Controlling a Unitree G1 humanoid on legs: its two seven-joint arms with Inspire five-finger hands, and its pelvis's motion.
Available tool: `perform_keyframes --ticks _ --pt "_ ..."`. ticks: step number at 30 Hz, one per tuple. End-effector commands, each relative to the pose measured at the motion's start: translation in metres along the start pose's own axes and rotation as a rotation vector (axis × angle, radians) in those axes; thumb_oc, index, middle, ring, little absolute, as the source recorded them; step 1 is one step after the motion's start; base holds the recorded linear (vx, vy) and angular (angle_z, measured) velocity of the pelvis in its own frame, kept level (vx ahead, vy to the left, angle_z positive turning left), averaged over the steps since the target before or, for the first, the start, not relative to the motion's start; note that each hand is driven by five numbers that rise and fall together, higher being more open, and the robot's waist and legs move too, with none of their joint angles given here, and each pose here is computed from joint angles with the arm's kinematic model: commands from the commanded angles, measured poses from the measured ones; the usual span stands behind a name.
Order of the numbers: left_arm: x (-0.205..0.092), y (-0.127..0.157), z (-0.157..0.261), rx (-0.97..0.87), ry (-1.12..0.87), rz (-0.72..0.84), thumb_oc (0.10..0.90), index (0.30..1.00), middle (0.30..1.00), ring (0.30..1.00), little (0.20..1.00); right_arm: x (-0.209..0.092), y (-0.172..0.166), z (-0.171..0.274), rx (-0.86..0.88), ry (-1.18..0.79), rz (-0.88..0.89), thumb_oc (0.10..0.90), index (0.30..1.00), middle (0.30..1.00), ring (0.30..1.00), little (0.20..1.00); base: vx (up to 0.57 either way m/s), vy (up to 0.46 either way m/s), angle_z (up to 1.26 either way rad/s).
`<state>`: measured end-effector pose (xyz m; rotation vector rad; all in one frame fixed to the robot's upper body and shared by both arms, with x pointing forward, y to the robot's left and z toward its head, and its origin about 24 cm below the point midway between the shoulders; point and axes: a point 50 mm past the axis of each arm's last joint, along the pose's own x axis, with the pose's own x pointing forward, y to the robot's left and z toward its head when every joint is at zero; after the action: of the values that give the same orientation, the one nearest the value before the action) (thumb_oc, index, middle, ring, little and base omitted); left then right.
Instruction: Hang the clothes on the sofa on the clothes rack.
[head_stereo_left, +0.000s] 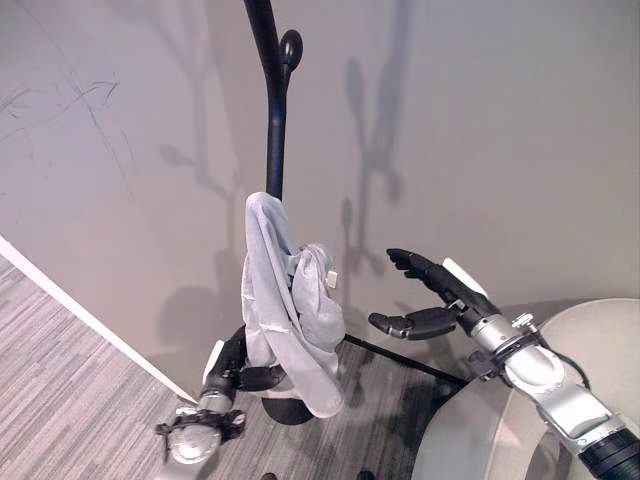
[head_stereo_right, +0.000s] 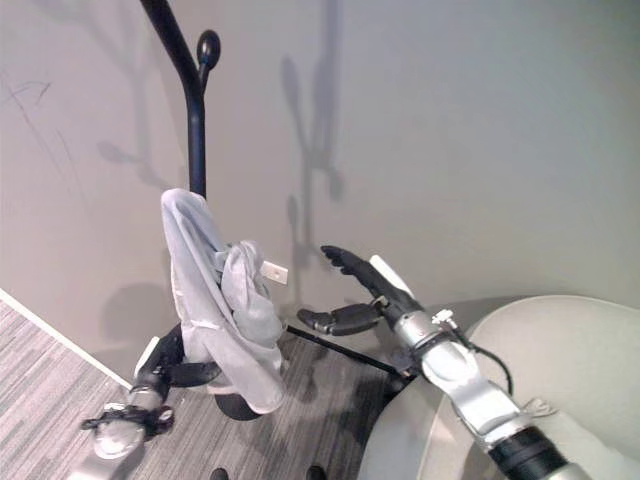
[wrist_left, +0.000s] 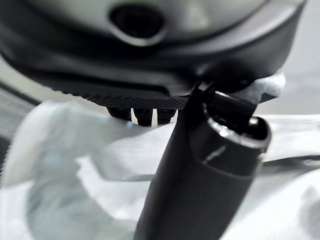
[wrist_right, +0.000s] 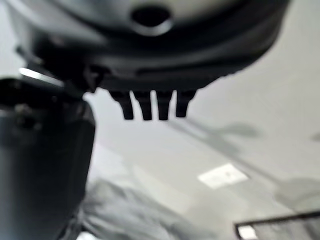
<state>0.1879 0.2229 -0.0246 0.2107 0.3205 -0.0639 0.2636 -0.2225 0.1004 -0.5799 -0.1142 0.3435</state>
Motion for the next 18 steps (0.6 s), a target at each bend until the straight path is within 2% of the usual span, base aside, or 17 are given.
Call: perform_keyframes --ticks 1,6,7,8,10,12,13,14,16,18 --pt "0.005 0.029 0.04 0.128 -0.205 0.028 0.8 0.9 0.9 0.9 0.9 0.01 -0.019 0.04 -0.024 -0.225 -0.062 0.8 0.9 0.9 0.9 0.9 0.0 0.0 0.0" --pt "-0.015 0.058 0.05 0.308 -0.233 0.091 0.8 0.9 0.9 0.9 0.9 -0.005 -0.03 0.025 0.015 -0.167 -0.128 0.8 0.9 0.9 0.9 0.9 0.0 -0.031 0.1" --pt "-0.028 0.072 0.047 0.128 -0.253 0.112 0.8 0.9 0.9 0.9 0.9 -0.016 -0.021 0.003 0.191 -0.113 -0.174 0.8 0.9 0.9 0.9 0.9 -0.02 -0.06 0.25" --pt "-0.028 0.076 0.04 -0.007 -0.252 0.149 0.8 0.9 0.9 0.9 0.9 -0.022 -0.018 -0.006 0.251 -0.087 -0.195 0.8 0.9 0.9 0.9 0.9 -0.02 -0.072 0.13" --pt "-0.026 0.078 -0.013 -0.548 -0.179 0.438 0.8 0.9 0.9 0.9 0.9 -0.039 0.001 -0.042 0.472 0.03 -0.291 0.8 0.9 0.9 0.9 0.9 0.01 -0.061 0.24" --pt "-0.028 0.062 -0.055 -0.904 -0.096 0.673 0.8 0.9 0.9 0.9 0.9 -0.048 0.027 -0.068 0.722 0.117 -0.39 0.8 0.9 0.9 0.9 0.9 0.05 -0.062 0.33" --pt "-0.031 0.046 -0.086 -0.973 0.068 0.749 0.8 0.9 0.9 0.9 0.9 -0.05 0.054 -0.09 0.959 0.188 -0.463 0.8 0.9 0.9 0.9 0.9 0.04 -0.051 0.22" --pt "-0.035 0.029 -0.109 -0.936 0.23 0.724 0.8 0.9 0.9 0.9 0.9 -0.053 0.077 -0.108 1.04 0.3 -0.492 0.8 0.9 0.9 0.9 0.9 0.02 -0.04 0.07" --pt "-0.056 -0.01 -0.153 -0.864 0.583 0.641 0.8 0.9 0.9 0.9 0.9 -0.074 0.137 -0.148 1.096 0.674 -0.492 0.8 0.9 0.9 0.9 0.9 0.0 -0.017 0.05" --pt "-0.066 -0.029 -0.165 -0.769 0.731 0.55 0.8 0.9 0.9 0.9 0.9 -0.094 0.17 -0.164 1.114 0.895 -0.48 0.8 0.9 0.9 0.9 0.9 0.04 0.012 0.06"
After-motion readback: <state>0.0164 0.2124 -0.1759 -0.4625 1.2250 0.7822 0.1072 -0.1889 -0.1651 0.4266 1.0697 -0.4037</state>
